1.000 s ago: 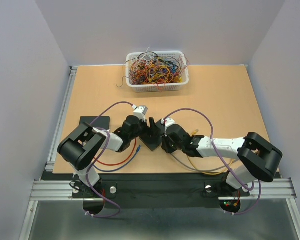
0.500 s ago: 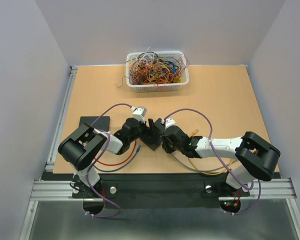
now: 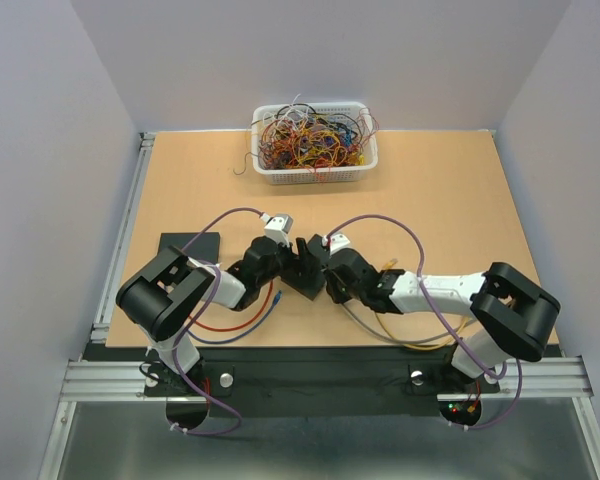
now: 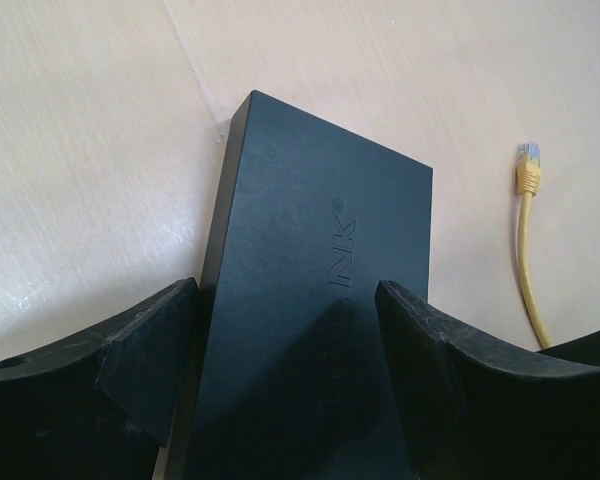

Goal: Insert the plug into the switch port

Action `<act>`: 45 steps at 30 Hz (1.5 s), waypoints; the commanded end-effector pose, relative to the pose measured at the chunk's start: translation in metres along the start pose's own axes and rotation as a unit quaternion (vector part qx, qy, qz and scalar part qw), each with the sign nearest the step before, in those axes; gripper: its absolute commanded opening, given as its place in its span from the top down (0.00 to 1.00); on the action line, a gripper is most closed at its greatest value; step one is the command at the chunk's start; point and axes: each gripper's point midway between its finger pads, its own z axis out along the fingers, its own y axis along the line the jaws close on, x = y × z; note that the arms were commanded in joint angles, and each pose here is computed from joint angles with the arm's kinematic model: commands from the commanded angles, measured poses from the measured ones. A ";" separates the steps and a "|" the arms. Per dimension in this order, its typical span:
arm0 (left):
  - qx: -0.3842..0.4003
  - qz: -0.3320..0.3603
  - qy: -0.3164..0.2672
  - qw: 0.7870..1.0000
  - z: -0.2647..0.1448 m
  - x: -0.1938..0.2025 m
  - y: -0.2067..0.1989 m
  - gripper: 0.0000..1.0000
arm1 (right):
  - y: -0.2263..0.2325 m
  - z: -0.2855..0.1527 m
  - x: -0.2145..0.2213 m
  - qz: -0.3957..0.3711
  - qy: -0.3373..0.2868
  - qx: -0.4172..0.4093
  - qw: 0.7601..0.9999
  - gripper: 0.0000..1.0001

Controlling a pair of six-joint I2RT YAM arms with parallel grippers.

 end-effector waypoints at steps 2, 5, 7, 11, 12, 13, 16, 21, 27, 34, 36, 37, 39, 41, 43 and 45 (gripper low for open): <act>0.017 -0.008 0.081 0.997 -0.013 0.050 -0.006 0.18 | 0.046 -0.005 -0.060 -0.010 -0.074 -0.096 0.993 1.00; 0.019 -0.009 0.084 0.996 -0.013 0.055 -0.006 0.18 | 0.054 -0.008 -0.061 -0.018 -0.074 -0.121 0.990 1.00; 0.024 -0.009 0.082 0.996 -0.014 0.054 -0.008 0.18 | 0.054 -0.008 -0.062 -0.020 -0.075 -0.119 0.990 1.00; 0.034 -0.008 0.085 0.996 -0.014 0.058 -0.010 0.18 | 0.053 -0.006 -0.062 -0.024 -0.078 -0.117 0.990 1.00; 0.033 -0.008 0.088 0.996 -0.015 0.060 -0.009 0.18 | 0.052 -0.006 -0.063 -0.025 -0.080 -0.115 0.990 0.99; 0.033 -0.008 0.088 0.996 -0.015 0.061 -0.010 0.18 | 0.051 -0.004 -0.064 -0.023 -0.082 -0.112 0.990 1.00; 0.033 -0.010 0.088 0.995 -0.016 0.063 -0.008 0.18 | 0.051 -0.001 -0.067 -0.019 -0.085 -0.105 0.991 1.00; 0.040 -0.013 0.089 0.995 -0.019 0.068 -0.010 0.18 | 0.057 0.004 -0.076 0.009 -0.089 -0.115 0.989 1.00; 0.048 -0.017 0.090 0.995 -0.021 0.072 -0.011 0.18 | 0.054 0.002 -0.087 0.070 -0.094 -0.155 0.981 1.00; 0.054 -0.022 0.093 0.994 -0.021 0.077 -0.011 0.18 | 0.046 0.006 -0.091 0.099 -0.097 -0.178 0.974 0.99; 0.060 -0.028 0.097 0.993 -0.022 0.081 -0.012 0.18 | 0.048 0.007 -0.094 0.096 -0.098 -0.180 0.974 1.00; 0.063 -0.030 0.098 0.993 -0.022 0.083 -0.013 0.18 | 0.048 0.007 -0.097 0.094 -0.101 -0.181 0.974 1.00; 0.071 -0.039 0.101 0.992 -0.024 0.087 -0.015 0.18 | 0.051 0.007 -0.105 0.089 -0.109 -0.185 0.973 1.00; 0.077 -0.045 0.102 0.991 -0.025 0.089 -0.018 0.18 | 0.052 0.008 -0.112 0.081 -0.118 -0.182 0.973 1.00; 0.085 -0.047 0.104 0.990 -0.028 0.094 -0.022 0.18 | 0.051 0.007 -0.128 0.078 -0.134 -0.173 0.973 1.00; 0.087 -0.046 0.110 0.989 -0.029 0.099 -0.025 0.18 | 0.049 0.009 -0.135 0.072 -0.136 -0.162 0.975 1.00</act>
